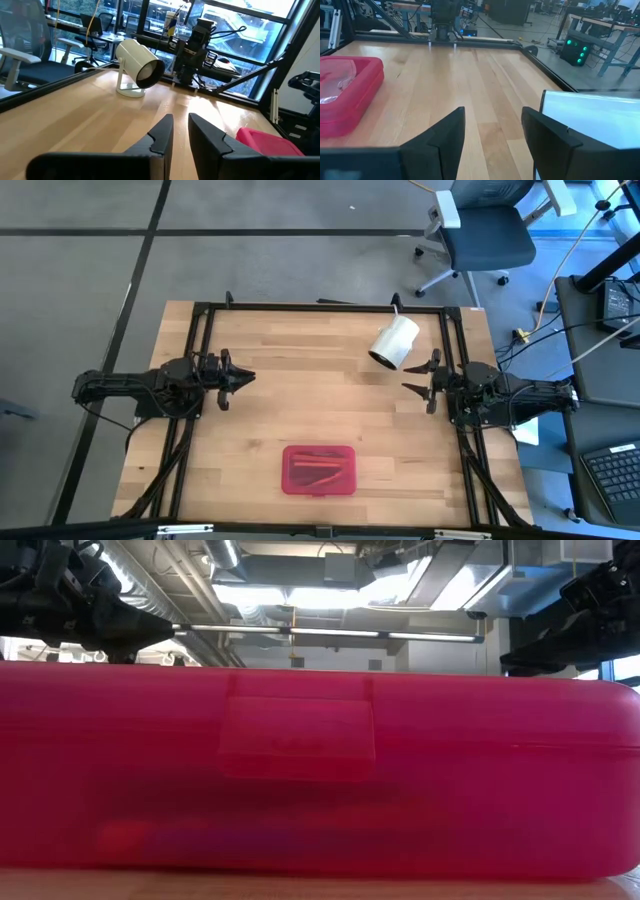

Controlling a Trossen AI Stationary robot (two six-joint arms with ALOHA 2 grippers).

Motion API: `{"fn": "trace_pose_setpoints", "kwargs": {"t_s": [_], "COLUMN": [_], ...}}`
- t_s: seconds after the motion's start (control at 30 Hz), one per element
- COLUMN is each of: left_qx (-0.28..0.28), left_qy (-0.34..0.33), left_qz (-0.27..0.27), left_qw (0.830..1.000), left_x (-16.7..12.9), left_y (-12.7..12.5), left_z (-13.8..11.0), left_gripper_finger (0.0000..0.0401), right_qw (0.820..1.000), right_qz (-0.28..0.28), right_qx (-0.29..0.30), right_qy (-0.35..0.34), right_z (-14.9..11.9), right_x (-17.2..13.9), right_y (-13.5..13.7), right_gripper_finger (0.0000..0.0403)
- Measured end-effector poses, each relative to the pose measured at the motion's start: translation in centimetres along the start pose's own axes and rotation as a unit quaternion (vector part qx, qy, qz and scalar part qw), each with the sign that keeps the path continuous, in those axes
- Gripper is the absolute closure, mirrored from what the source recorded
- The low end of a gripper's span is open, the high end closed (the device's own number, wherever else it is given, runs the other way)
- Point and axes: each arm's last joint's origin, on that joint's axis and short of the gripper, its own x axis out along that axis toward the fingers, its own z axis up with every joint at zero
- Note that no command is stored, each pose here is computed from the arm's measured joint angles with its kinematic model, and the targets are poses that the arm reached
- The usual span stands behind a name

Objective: Pick & place school supplies into a supply box
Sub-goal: Return to Home Position

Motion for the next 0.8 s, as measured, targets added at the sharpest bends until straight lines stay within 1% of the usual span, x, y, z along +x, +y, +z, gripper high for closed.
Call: {"fn": "trace_pose_setpoints", "kwargs": {"t_s": [0.8], "left_qx": [0.0], "left_qy": [0.0], "left_qz": [0.0], "left_qw": [1.0], "left_x": [0.0], "left_y": [0.0], "left_z": [0.0], "left_gripper_finger": [0.0345], "right_qw": [1.0], "right_qz": [0.0], "right_qx": [0.0], "right_qy": [0.0], "right_z": [0.0], "right_x": [0.0], "right_y": [0.0], "right_gripper_finger": [0.0202]}}
